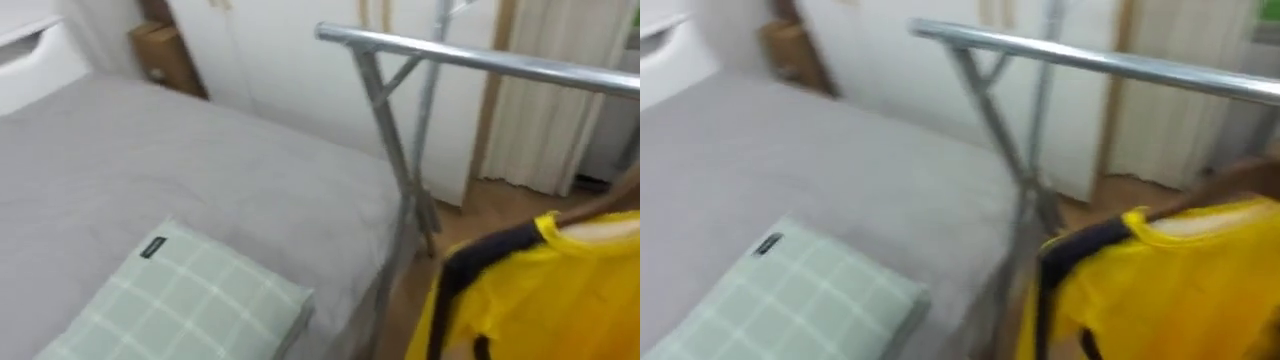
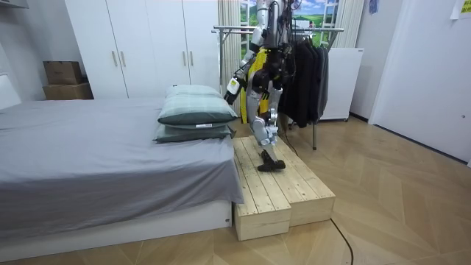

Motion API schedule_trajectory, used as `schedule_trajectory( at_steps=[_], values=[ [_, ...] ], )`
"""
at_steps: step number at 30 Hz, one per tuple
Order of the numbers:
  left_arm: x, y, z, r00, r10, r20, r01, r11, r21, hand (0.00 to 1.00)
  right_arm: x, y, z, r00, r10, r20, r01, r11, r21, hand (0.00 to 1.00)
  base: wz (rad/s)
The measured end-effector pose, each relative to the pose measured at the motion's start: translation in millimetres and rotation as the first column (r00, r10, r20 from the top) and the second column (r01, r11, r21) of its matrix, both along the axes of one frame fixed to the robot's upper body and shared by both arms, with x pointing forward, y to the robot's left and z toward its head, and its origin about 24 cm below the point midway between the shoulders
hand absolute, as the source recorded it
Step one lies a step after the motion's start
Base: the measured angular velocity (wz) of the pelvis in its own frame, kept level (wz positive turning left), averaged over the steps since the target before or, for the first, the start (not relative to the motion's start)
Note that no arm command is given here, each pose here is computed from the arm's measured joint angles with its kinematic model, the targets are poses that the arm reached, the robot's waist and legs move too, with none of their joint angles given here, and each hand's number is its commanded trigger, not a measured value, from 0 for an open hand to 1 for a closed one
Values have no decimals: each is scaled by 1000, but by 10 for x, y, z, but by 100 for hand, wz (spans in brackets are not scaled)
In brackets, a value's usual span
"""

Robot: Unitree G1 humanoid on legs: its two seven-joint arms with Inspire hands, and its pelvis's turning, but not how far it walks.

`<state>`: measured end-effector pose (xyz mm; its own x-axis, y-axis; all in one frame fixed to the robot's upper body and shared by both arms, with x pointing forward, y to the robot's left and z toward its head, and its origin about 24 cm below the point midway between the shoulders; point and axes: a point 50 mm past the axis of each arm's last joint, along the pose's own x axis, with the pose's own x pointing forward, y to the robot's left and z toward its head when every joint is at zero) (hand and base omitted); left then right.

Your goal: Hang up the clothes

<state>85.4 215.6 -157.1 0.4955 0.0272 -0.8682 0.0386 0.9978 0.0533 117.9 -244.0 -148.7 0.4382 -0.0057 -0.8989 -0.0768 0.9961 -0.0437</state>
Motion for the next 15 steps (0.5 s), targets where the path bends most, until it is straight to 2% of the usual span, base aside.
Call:
schedule_trajectory(
  at_steps=[2,5,9,12,15],
  values=[
    [-106,47,-21,999,16,-49,-16,1000,9,0,-13,-54,12,1000,-10,-1,10,1000,-10,0,130],
    [-93,45,-24,998,24,-52,-24,1000,8,0,-129,-68,-22,996,-87,-26,87,996,13,0,107],
    [-158,103,-40,994,76,-80,-74,997,26,0,-341,-26,-83,983,-172,-65,175,984,40,0,58],
    [-209,175,-43,987,127,-101,-121,991,57,0,-634,28,-157,963,-213,-165,219,976,16,0,88],
    [-274,202,-56,980,153,-126,-146,987,65,0,-636,54,-165,958,-230,-169,236,971,20,0,88]
  ],
)
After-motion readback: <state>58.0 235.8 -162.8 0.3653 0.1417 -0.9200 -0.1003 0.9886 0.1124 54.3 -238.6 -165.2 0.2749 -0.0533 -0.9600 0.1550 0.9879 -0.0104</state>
